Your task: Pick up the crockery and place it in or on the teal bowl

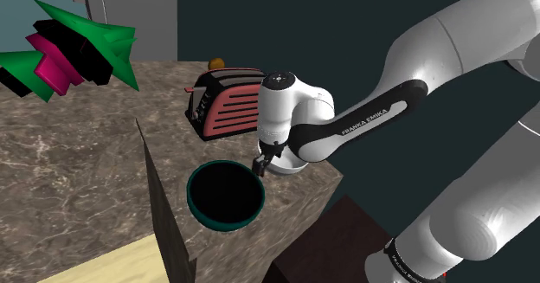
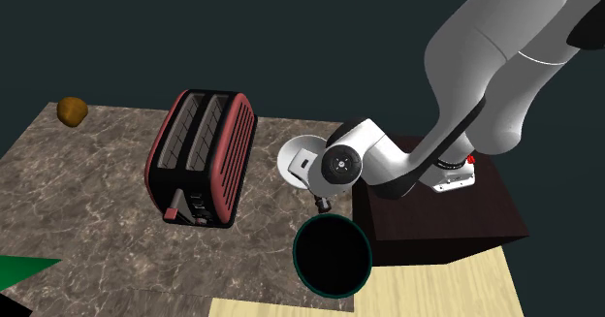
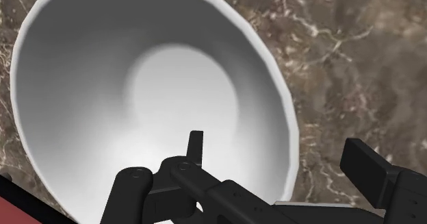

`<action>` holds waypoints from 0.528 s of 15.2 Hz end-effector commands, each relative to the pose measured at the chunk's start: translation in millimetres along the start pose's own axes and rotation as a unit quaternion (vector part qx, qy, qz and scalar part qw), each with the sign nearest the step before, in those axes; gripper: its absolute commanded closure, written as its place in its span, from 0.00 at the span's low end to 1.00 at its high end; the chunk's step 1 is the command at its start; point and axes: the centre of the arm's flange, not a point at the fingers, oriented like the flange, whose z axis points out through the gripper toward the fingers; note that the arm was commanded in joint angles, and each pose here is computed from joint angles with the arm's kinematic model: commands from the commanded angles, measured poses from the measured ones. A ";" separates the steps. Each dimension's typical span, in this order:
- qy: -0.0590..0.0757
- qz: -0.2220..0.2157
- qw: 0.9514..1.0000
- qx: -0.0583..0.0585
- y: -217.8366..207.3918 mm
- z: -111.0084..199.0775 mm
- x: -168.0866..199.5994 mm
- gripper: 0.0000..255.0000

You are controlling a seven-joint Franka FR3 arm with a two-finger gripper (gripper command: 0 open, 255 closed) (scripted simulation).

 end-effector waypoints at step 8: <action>0.000 0.000 1.000 0.000 -0.1 0.0 -0.1 1.00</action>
